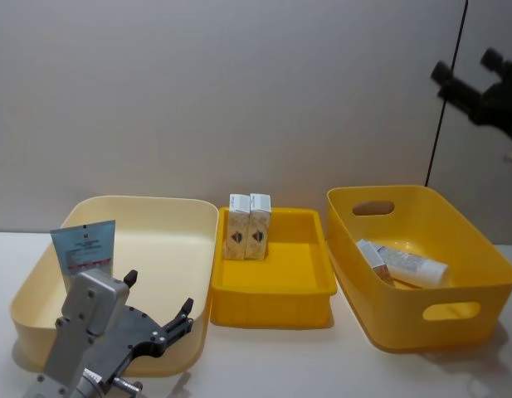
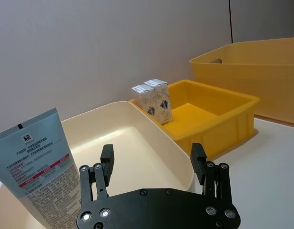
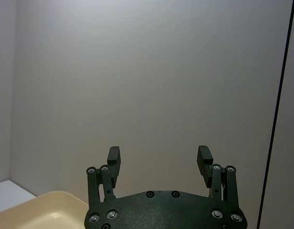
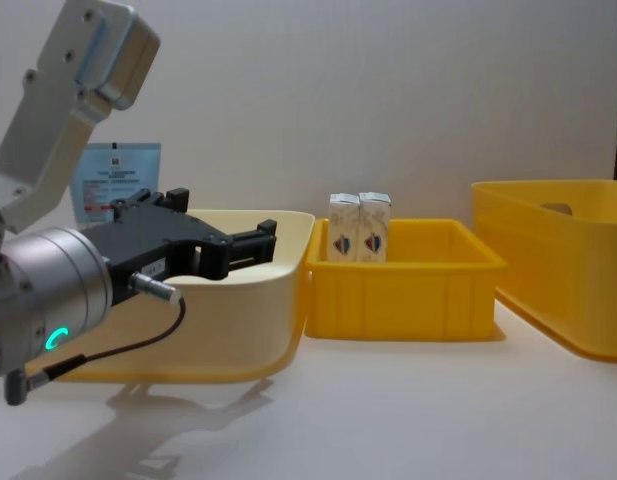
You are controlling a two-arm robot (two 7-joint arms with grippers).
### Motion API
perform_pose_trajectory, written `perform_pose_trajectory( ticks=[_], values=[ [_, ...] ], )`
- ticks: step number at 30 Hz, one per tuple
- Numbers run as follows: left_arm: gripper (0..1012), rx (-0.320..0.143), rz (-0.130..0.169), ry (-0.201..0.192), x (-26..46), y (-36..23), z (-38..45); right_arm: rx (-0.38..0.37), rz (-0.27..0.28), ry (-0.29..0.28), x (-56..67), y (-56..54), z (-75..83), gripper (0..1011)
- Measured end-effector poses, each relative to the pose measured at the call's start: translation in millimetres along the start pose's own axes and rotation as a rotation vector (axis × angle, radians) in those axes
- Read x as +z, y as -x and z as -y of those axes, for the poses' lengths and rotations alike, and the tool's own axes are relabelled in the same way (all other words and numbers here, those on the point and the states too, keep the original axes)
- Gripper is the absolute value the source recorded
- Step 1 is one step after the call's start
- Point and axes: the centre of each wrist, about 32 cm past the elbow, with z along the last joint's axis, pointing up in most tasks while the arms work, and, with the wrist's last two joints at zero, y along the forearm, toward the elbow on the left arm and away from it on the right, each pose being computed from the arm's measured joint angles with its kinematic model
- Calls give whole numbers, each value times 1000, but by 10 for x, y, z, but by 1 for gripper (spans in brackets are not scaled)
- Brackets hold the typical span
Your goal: Bimanual collaborative sorting of washing and personal care products
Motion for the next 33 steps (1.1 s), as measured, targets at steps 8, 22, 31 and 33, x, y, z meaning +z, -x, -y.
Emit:
perform_pose_trajectory(
  ticks=[8,22,31,33],
  values=[
    [1000,0,0,0,0,0,0,-24,3,49,-236,194,102,1001],
    [1000,0,0,1,0,0,0,-62,3,127,-621,567,317,1001],
    [1001,0,0,1,0,0,0,-85,0,176,-848,836,491,1001],
    [1001,0,0,0,0,0,0,-90,-1,187,-899,903,535,1001]
  ],
)
